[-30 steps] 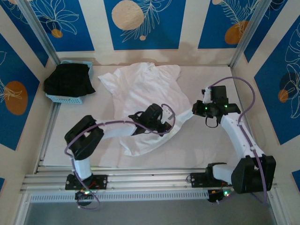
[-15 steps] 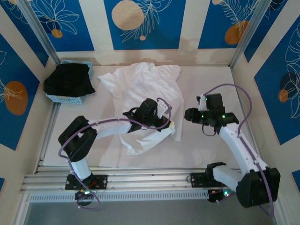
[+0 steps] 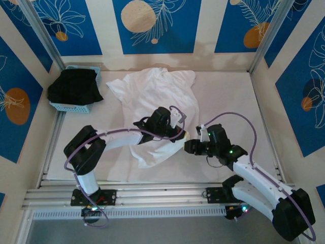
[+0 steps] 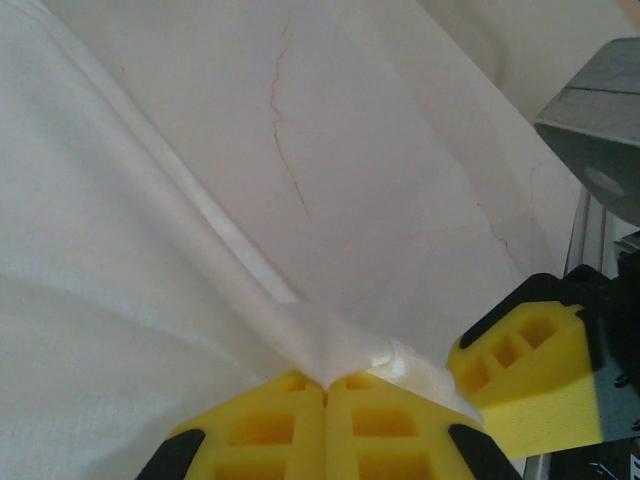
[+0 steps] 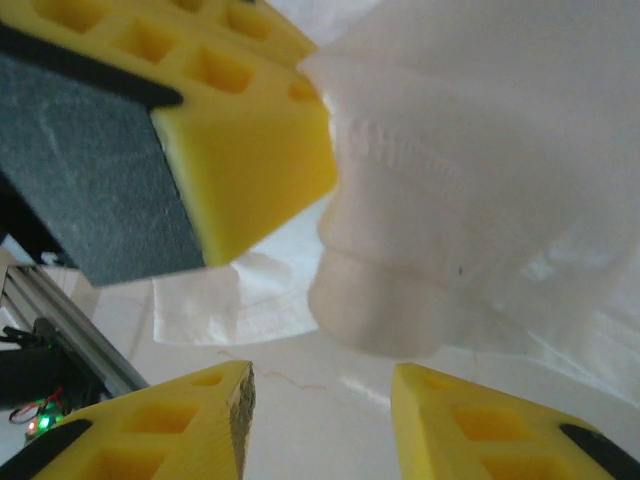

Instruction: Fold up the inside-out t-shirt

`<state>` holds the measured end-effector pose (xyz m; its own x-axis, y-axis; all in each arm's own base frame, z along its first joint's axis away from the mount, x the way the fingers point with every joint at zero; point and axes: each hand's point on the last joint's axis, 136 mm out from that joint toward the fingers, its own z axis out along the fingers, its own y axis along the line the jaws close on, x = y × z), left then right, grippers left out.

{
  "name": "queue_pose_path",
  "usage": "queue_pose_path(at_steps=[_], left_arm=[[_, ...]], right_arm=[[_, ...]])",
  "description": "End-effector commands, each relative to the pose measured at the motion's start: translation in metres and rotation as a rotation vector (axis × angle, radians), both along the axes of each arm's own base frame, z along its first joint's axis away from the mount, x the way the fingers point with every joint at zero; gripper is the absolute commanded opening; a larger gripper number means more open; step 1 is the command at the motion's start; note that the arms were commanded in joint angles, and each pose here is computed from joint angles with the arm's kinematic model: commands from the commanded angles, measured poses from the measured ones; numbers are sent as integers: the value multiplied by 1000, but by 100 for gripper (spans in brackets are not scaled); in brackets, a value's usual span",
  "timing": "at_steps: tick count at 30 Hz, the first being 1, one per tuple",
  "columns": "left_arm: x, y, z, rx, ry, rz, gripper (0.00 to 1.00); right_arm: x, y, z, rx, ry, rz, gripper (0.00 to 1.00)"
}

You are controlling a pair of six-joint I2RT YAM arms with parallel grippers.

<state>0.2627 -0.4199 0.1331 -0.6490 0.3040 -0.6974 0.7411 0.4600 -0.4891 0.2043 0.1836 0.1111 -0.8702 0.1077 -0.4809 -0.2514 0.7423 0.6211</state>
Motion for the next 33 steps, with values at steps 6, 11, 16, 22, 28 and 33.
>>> queue_pose_path(at_steps=[6,11,16,22,28,33], left_arm=[[-6,-1,4,-38,21,-29,3],[-6,0,5,-41,24,-33,4],[3,10,3,-35,30,-2,6],[22,22,-8,-19,38,38,8],[39,30,-16,-32,64,74,8],[44,33,-14,-38,62,81,3]], right_arm=[[39,-9,6,-53,-178,-112,37],[52,-22,1,-134,-207,-153,18],[53,-29,0,-154,-193,-153,4],[43,-18,3,-76,-173,-84,1],[43,-16,7,-41,-164,-74,4],[46,-15,10,-26,-163,-77,8]])
